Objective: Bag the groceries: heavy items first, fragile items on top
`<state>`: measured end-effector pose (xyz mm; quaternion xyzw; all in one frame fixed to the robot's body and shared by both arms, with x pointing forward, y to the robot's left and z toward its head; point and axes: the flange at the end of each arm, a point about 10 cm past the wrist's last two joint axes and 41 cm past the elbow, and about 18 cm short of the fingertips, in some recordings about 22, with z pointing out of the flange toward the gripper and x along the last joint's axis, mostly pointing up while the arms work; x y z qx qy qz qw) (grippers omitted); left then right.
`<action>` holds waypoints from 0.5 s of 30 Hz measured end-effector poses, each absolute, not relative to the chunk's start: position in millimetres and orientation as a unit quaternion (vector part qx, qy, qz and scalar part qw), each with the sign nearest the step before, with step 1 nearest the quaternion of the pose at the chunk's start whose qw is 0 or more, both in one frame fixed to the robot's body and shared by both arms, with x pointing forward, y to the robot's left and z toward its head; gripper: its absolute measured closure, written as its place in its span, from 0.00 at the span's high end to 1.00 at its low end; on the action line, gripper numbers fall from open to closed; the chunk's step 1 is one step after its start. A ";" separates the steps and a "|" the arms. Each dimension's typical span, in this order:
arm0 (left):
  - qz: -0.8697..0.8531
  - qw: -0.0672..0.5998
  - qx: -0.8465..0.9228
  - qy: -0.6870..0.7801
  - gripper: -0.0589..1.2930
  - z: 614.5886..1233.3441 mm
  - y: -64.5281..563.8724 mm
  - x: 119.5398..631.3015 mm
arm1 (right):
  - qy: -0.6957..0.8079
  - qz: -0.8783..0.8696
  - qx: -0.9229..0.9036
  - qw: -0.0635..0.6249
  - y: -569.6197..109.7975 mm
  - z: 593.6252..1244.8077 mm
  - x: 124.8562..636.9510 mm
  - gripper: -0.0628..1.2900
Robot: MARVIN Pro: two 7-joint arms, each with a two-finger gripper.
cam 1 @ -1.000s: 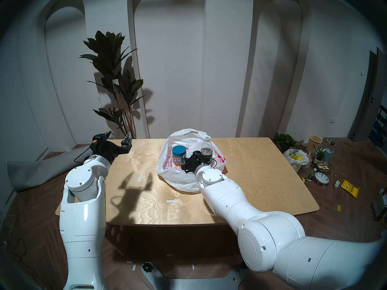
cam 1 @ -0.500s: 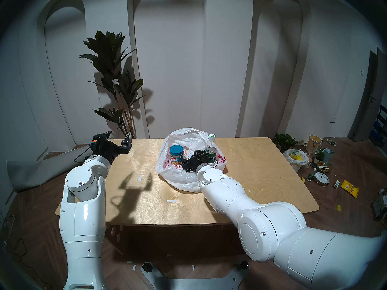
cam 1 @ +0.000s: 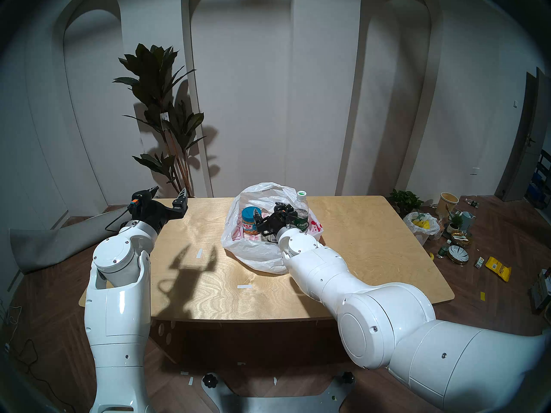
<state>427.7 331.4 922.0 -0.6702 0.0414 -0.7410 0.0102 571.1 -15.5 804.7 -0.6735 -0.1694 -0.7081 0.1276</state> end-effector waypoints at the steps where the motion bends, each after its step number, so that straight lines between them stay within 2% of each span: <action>1: -0.741 0.010 -0.670 0.041 0.94 922.0 331.4 427.7 | -0.167 -0.714 -0.667 0.131 -13.9 811.0 573.0 0.95; 15: -0.741 0.009 -0.671 0.041 0.94 921.3 331.7 427.9 | -0.100 -0.826 -0.535 0.144 -28.0 933.3 608.4 0.95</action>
